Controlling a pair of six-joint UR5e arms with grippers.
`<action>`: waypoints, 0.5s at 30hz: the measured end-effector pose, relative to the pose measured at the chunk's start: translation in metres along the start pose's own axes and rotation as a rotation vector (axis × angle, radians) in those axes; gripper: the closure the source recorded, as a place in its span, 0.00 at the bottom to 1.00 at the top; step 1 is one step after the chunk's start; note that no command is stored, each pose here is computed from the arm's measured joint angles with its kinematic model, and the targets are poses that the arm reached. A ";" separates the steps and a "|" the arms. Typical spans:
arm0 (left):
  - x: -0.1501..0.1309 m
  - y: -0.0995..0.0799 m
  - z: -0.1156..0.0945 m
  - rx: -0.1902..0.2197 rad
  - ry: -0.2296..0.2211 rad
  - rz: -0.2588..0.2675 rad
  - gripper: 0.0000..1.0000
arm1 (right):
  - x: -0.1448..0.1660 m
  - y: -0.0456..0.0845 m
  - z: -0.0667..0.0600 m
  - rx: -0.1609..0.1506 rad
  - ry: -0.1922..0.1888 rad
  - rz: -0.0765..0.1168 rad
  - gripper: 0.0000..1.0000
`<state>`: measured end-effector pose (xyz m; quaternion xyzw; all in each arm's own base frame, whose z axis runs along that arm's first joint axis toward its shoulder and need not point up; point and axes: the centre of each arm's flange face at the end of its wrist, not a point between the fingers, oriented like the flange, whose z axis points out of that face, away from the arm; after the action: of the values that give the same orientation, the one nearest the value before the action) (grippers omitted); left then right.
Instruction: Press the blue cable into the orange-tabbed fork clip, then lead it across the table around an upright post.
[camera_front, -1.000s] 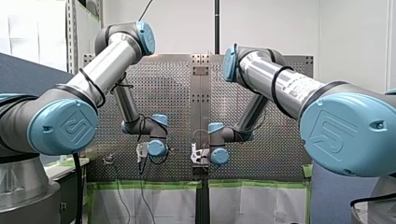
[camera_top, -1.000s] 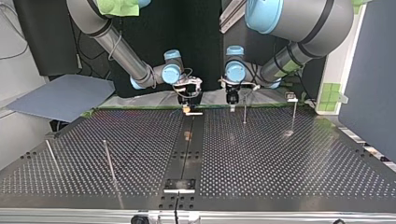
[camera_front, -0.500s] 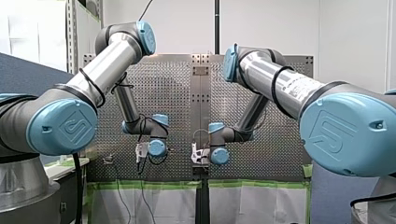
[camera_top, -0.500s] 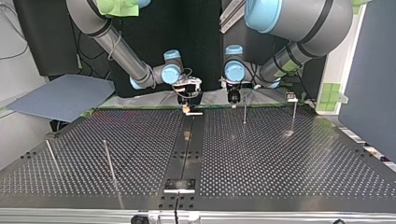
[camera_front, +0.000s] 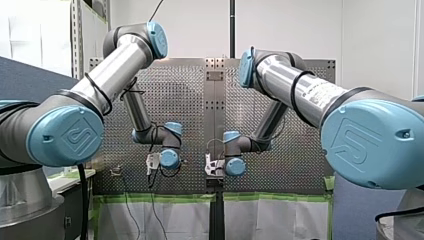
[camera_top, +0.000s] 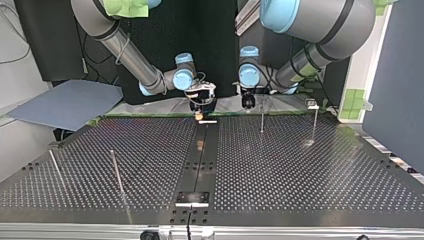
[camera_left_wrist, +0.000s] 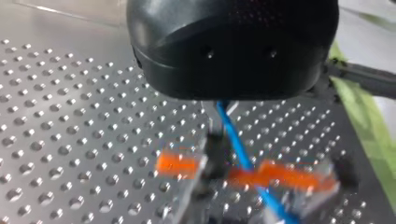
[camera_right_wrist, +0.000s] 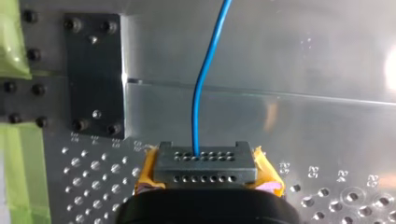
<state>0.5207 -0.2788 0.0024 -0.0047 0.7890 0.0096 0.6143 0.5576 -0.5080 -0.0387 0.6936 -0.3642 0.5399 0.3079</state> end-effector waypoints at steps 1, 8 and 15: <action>0.000 -0.002 -0.001 0.003 0.003 0.003 1.00 | -0.001 0.001 -0.001 -0.006 -0.007 -0.005 1.00; -0.017 -0.019 -0.015 0.031 -0.002 0.012 1.00 | 0.009 0.007 -0.010 -0.046 -0.036 -0.033 1.00; -0.045 -0.034 -0.030 0.046 -0.019 0.010 1.00 | 0.031 0.019 -0.019 -0.072 -0.002 0.000 1.00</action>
<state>0.5031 -0.3137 0.0535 0.0132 0.7832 -0.0055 0.6216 0.5359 -0.5082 -0.0039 0.6826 -0.3836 0.5256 0.3325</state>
